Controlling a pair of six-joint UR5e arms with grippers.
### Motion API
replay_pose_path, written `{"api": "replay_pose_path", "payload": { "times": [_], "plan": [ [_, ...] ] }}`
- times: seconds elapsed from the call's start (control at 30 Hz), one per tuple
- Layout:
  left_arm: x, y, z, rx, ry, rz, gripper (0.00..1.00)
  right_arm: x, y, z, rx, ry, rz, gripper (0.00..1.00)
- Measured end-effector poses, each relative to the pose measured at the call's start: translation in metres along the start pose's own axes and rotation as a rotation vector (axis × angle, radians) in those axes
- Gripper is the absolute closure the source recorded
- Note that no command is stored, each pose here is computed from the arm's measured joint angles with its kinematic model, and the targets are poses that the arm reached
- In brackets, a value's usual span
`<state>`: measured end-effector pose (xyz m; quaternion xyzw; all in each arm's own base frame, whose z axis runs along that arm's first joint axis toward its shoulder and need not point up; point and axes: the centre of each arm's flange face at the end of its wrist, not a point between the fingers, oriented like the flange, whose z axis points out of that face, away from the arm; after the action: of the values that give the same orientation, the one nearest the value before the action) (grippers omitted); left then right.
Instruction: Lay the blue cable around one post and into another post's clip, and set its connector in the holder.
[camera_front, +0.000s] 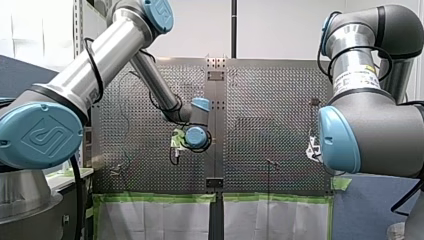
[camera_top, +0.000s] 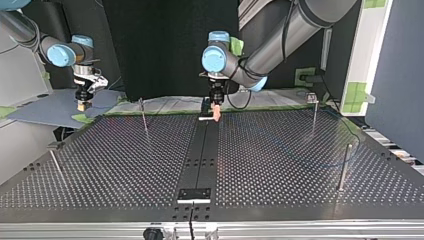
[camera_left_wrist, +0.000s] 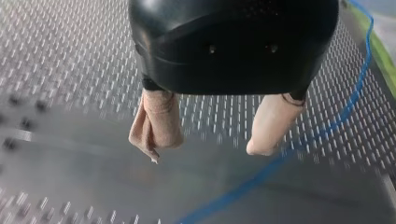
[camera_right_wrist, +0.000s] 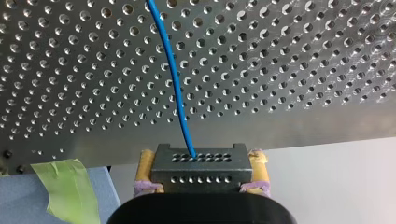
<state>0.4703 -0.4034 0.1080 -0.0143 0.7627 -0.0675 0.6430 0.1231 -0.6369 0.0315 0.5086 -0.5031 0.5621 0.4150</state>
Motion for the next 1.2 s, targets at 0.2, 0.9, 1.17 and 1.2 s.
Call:
{"api": "replay_pose_path", "payload": {
  "times": [0.2,0.9,1.17,1.2],
  "plan": [
    [-0.015,0.04,-0.005,-0.11,0.028,0.013,0.0,0.0,-0.004,0.0,0.014,0.003,0.006,1.0],
    [-0.048,0.079,-0.073,-0.139,0.056,-0.043,0.0,-0.003,-0.01,0.0,0.028,0.003,0.011,1.0],
    [-0.058,0.097,-0.1,-0.214,0.033,-0.108,0.0,-0.003,-0.01,0.0,0.029,0.003,0.011,1.0],
    [-0.059,0.099,-0.104,-0.222,0.029,-0.116,0.0,-0.003,-0.01,0.0,0.029,0.004,0.011,1.0]
  ]
}}
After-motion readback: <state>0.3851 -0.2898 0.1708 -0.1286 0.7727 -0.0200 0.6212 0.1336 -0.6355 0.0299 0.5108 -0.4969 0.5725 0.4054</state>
